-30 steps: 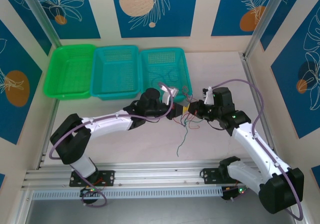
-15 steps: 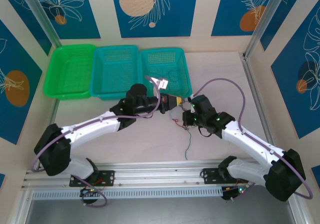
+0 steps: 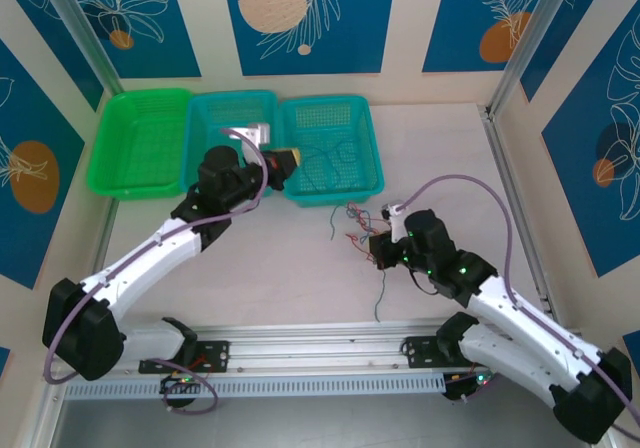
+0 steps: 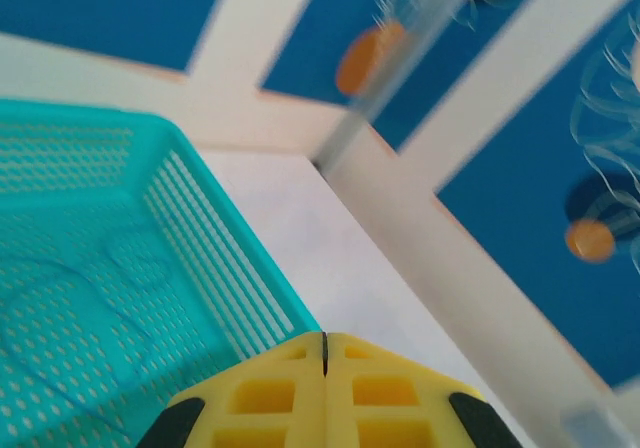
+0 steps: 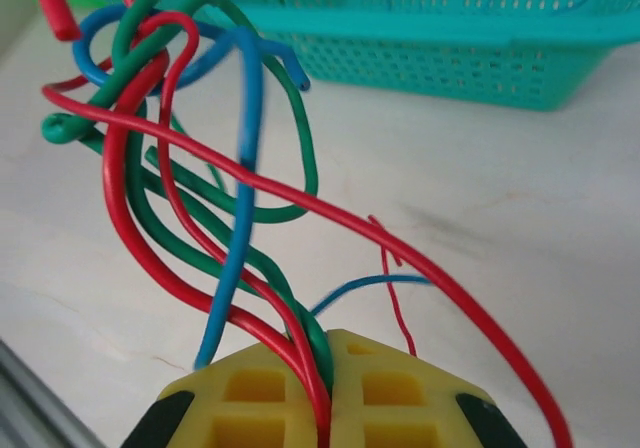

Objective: Untangle the cables

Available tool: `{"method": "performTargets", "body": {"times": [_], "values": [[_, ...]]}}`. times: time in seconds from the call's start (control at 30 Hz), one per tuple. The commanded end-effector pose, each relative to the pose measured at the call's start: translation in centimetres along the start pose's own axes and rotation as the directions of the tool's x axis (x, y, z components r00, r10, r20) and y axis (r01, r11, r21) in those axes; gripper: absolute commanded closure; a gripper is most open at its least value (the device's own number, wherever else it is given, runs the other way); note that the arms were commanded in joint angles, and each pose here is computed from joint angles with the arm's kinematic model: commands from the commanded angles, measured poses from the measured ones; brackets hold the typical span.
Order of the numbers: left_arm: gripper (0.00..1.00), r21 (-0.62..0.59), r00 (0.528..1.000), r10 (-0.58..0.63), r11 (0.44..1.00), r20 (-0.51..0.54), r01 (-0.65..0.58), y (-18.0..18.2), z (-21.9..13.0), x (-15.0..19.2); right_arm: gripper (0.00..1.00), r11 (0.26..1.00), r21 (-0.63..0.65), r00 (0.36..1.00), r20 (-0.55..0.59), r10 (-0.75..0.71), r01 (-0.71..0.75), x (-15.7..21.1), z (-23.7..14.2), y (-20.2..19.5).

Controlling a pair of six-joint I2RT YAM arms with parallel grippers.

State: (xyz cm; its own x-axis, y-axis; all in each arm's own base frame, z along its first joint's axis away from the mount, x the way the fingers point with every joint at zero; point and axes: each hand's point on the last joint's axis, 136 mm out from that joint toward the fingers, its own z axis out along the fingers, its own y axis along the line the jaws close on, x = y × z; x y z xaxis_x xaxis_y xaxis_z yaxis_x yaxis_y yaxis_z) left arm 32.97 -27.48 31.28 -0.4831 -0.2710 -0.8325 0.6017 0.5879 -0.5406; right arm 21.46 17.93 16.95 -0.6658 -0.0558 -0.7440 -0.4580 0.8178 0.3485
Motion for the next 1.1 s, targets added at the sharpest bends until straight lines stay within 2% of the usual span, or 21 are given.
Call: {"method": "performTargets", "body": {"times": [0.0, 0.07, 0.13, 0.23, 0.3, 0.37, 0.43, 0.53, 0.57, 0.63, 0.73, 0.8, 0.93, 1.07], "values": [[0.99, 0.278, 0.989, 0.149, 0.951, -0.014, -0.139, -6.7, -2.1, 1.6, 1.00, 0.981, -0.185, 0.998, -0.009, 0.063, -0.063, -0.7, -0.5, 2.4], [0.87, 0.255, 0.972, 0.232, 0.942, -0.029, -0.217, -7.1, -3.1, 3.6, 1.00, 0.967, -0.228, 0.994, -0.018, 0.112, -0.113, -1.4, -0.7, 2.6], [0.81, 0.255, 0.953, 0.295, 0.929, -0.068, -0.269, -7.2, -3.9, 5.8, 1.00, 0.945, -0.293, 0.989, -0.018, 0.145, -0.144, -2.2, -1.1, 3.1], [0.77, 0.250, 0.956, 0.257, 0.943, -0.138, -0.218, -6.4, -4.4, 8.2, 1.00, 0.916, -0.337, 0.975, -0.023, 0.222, -0.216, -3.5, -1.3, 3.2], [0.73, 0.308, 0.964, 0.214, 0.938, -0.160, -0.158, -7.3, -4.4, 9.7, 1.00, 0.888, -0.366, 0.959, -0.051, 0.280, -0.279, -4.2, -1.4, 3.2], [0.71, 0.327, 0.963, 0.212, 0.933, -0.166, -0.149, -7.8, -4.3, 10.6, 1.00, 0.846, -0.407, 0.937, -0.095, 0.337, -0.346, -4.9, -1.4, 3.4], [0.71, 0.305, 0.959, 0.220, 0.939, -0.178, -0.159, -7.4, -4.0, 11.2, 1.00, 0.802, -0.442, 0.914, -0.144, 0.380, -0.403, -5.5, -1.6, 3.7], [0.66, 0.160, 0.957, 0.235, 0.965, -0.170, -0.209, -4.3, -3.8, 11.1, 1.00, 0.736, -0.467, 0.871, -0.226, 0.437, -0.490, -6.3, -1.9, 4.0], [0.62, 0.150, 0.959, 0.232, 0.967, -0.166, -0.208, -3.9, -3.9, 10.9, 1.00, 0.716, -0.463, 0.852, -0.257, 0.455, -0.522, -6.4, -1.9, 4.0], [0.58, 0.209, 0.970, 0.199, 0.963, -0.138, -0.168, -4.8, -4.1, 9.8, 1.00, 0.688, -0.475, 0.836, -0.303, 0.458, -0.549, -6.6, -2.1, 4.3], [0.59, 0.387, 0.985, 0.141, 0.917, -0.099, -0.092, -8.6, -4.3, 8.2, 1.00, 0.658, -0.460, 0.802, -0.355, 0.480, -0.597, -6.3, -1.8, 4.3], [0.61, 0.446, 0.994, 0.090, 0.894, -0.068, -0.051, -10.3, -4.0, 7.0, 1.00, 0.636, -0.444, 0.775, -0.393, 0.496, -0.632, -6.2, -1.4, 4.3], [0.67, 0.407, 0.996, 0.080, 0.911, -0.026, -0.063, -10.7, -3.1, 5.5, 1.00, 0.618, -0.425, 0.748, -0.436, 0.500, -0.661, -6.0, -0.9, 4.4], [0.71, 0.251, 0.996, 0.082, 0.965, -0.037, -0.070, -8.3, -1.0, 4.9, 1.00, 0.619, -0.436, 0.754, -0.447, 0.481, -0.653, -6.0, -1.1, 4.9]]}}
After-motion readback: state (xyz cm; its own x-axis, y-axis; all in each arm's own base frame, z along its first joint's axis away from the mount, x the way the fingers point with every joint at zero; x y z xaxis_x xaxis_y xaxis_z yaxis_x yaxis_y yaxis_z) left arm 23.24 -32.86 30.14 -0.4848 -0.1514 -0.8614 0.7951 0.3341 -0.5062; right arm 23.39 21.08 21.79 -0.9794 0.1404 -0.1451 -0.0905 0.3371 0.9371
